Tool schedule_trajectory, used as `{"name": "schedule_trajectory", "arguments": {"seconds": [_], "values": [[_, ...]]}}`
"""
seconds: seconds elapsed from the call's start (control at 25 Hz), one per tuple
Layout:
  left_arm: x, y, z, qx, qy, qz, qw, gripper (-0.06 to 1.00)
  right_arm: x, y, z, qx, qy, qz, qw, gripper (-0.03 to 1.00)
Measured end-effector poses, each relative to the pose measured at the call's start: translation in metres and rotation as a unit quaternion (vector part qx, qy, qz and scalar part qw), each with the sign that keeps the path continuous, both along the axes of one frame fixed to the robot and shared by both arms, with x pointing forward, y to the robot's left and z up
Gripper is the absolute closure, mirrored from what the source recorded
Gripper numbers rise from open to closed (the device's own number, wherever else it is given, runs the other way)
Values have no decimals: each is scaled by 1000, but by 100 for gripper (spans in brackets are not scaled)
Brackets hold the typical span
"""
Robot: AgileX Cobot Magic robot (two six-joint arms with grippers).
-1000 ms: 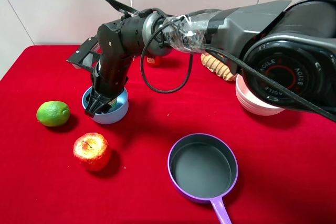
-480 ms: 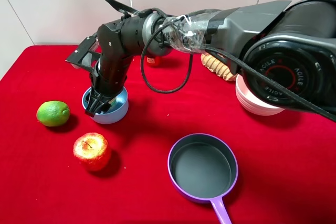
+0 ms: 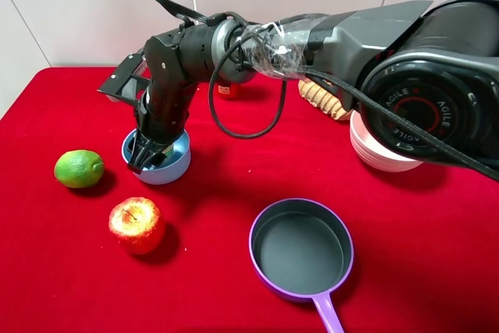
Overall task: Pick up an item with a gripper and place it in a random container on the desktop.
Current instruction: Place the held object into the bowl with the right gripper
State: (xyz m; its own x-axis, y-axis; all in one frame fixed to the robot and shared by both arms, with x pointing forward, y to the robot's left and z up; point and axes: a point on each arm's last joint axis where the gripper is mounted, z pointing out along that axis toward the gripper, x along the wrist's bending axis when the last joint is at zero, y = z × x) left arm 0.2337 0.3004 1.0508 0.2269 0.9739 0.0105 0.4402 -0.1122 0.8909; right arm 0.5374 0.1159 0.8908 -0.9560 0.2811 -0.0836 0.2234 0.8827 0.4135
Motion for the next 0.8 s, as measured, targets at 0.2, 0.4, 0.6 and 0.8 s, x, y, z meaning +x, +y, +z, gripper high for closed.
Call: {"name": "schedule_trajectory", "arguments": {"seconds": [0.2, 0.4, 0.6, 0.8], "values": [[0, 0, 0, 0, 0, 0, 1000, -4, 0, 0, 0, 0, 0, 0, 1000, 48], [0, 0, 0, 0, 0, 0, 1000, -4, 0, 0, 0, -1, 0, 0, 1000, 48], [0, 0, 0, 0, 0, 0, 1000, -4, 0, 0, 0, -2, -1, 1, 1000, 48], [0, 0, 0, 0, 0, 0, 1000, -4, 0, 0, 1, -1, -2, 1, 1000, 38]]}}
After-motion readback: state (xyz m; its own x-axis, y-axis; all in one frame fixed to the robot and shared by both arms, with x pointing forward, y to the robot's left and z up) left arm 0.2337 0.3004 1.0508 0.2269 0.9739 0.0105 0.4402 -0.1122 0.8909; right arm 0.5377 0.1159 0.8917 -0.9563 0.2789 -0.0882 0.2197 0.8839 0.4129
